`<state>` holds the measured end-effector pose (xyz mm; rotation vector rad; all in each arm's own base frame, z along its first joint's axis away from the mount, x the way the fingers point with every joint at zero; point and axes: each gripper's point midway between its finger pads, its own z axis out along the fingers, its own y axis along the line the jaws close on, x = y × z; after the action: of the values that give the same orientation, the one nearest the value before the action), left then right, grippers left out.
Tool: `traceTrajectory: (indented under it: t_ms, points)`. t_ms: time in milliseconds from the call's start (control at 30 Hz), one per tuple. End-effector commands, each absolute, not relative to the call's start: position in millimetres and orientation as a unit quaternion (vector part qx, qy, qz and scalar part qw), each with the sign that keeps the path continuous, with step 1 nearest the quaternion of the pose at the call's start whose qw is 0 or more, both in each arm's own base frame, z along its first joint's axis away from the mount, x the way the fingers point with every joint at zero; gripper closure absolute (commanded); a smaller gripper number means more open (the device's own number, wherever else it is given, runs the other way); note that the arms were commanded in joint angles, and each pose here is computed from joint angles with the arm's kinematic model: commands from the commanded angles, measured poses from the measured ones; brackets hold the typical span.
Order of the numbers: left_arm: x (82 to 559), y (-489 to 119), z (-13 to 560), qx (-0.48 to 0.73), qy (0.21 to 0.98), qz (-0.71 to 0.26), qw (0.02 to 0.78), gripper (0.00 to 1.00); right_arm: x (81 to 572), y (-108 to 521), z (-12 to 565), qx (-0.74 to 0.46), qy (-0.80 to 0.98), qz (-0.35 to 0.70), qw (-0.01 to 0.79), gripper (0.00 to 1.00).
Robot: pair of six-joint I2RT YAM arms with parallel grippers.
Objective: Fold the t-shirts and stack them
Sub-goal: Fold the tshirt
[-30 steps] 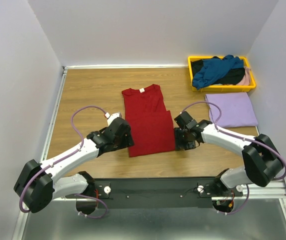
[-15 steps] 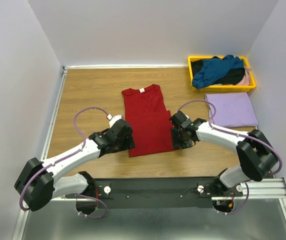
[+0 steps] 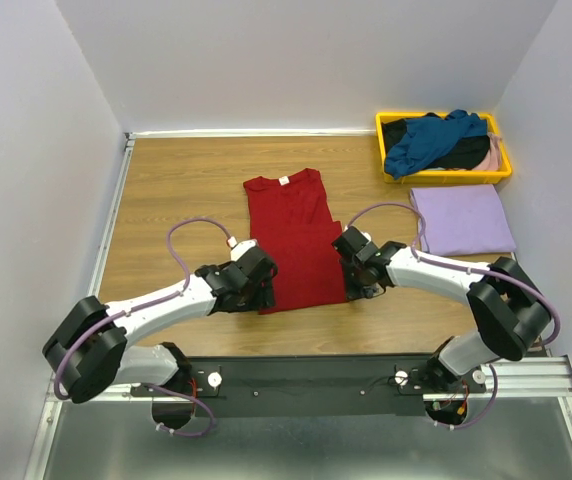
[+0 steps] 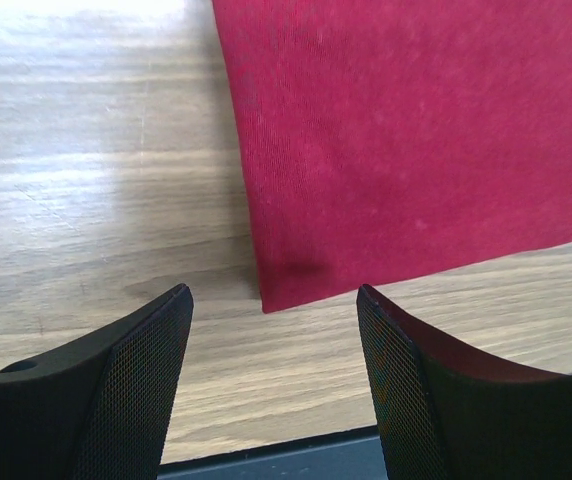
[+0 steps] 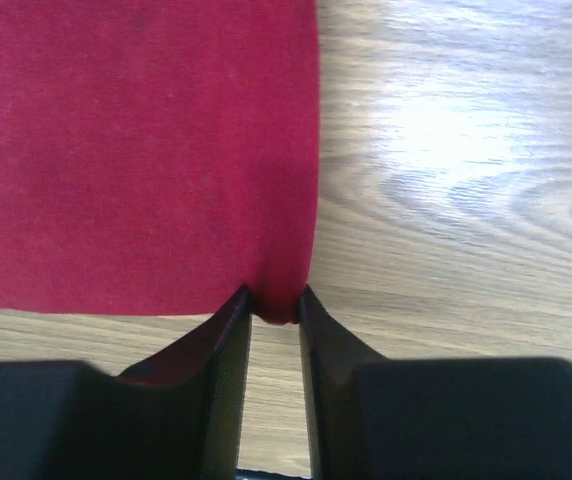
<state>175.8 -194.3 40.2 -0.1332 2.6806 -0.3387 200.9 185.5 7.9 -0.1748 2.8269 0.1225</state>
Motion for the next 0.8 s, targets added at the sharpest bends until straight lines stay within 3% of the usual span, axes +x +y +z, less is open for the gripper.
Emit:
traceTrajectory:
  t_ms: [0, 167, 433, 600, 767]
  points:
    - [173, -198, 40, -0.049, 0.97, -0.115, 0.208, 0.25, 153, 152, -38, -0.083, 0.994, -0.028, 0.062, 0.77]
    - [171, -200, 36, -0.048, 0.973, -0.105, 0.198, 0.25, 152, 160, -37, -0.1, 0.993, -0.023, 0.062, 0.99]
    - [172, -199, 25, -0.047, 0.978, -0.08, 0.185, 0.28, 156, 170, -32, -0.121, 0.99, -0.015, 0.072, 0.99]
    - [177, -199, 27, -0.048, 0.979, -0.058, 0.189, 0.44, 154, 169, -34, -0.128, 0.989, -0.018, 0.068, 0.99]
    - [181, -185, 35, -0.058, 0.978, -0.013, 0.198, 0.46, 153, 167, -35, -0.13, 0.989, -0.021, 0.068, 0.99]
